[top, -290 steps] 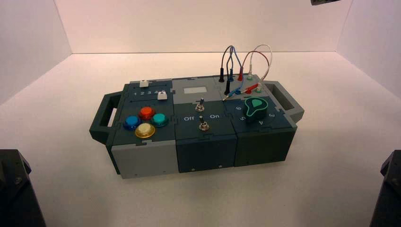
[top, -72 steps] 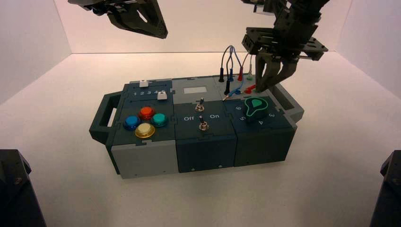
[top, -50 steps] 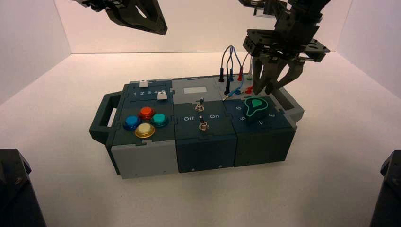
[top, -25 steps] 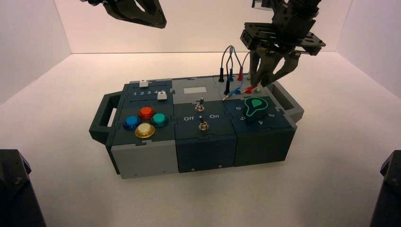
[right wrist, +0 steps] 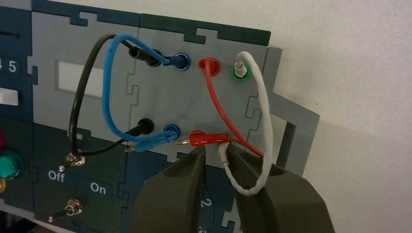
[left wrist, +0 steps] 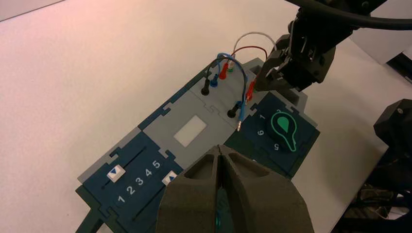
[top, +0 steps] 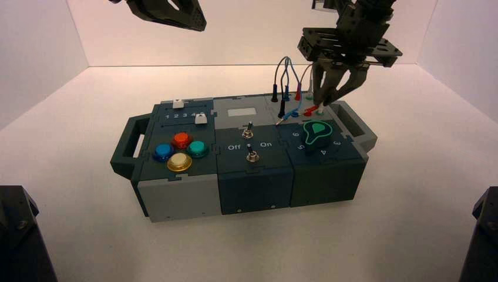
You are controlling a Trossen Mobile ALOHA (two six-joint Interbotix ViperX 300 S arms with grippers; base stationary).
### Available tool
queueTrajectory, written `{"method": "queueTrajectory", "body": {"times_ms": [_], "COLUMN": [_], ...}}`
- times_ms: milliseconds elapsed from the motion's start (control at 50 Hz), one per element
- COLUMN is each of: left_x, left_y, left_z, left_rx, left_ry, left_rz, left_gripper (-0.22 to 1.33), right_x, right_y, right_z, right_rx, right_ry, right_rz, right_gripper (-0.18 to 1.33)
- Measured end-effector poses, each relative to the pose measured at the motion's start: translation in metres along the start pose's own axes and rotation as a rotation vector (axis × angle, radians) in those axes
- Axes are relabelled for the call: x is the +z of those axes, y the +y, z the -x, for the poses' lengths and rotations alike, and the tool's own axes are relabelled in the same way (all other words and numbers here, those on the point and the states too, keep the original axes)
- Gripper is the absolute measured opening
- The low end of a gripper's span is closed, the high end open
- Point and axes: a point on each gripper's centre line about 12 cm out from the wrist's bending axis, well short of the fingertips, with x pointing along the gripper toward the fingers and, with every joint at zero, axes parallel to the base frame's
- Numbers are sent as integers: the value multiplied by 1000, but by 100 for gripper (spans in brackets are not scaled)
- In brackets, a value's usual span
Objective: Pull the white wire.
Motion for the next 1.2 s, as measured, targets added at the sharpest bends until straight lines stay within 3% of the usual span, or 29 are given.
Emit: {"method": "queueTrajectory", "body": {"times_ms": [40,120,320,580,1080,1120,1140,1180,1200], "left_x": [0,2,1,-2,-1,0,0,0,0], "left_y": [0,0,0,1,3,4,4,5,5], "left_z": [1,3,4,3,5,6,6,6,6], "left_rx": [0,-1,-2,0,10,14,14,16,16], "left_ry": [-3,-12,-15,-9,-17,-22,-22,-25,-25], "left_rz": [2,2,2,-1,-8,-11,-12,-17,-17], "left_gripper": [-16,-16,-16,-16,-16,-16,-16,-16,-16], "right_x": [0,1,0,2,-13,-17,-17,-19,-19], "right_y": [-1,-2,-1,2,-11,-12,-12,-12,-12], "right_z": [0,0,6,40,37,36,35,35,35], "right_rx": [-3,-6,-6,-5,-70,-74,-74,-74,-75], "right_ry": [1,-1,-8,-77,-12,-1,1,9,8], "right_rz": [-2,2,14,40,90,95,98,99,101], "right_gripper": [7,-3,-3,-3,-2,7,23,70,72]}}
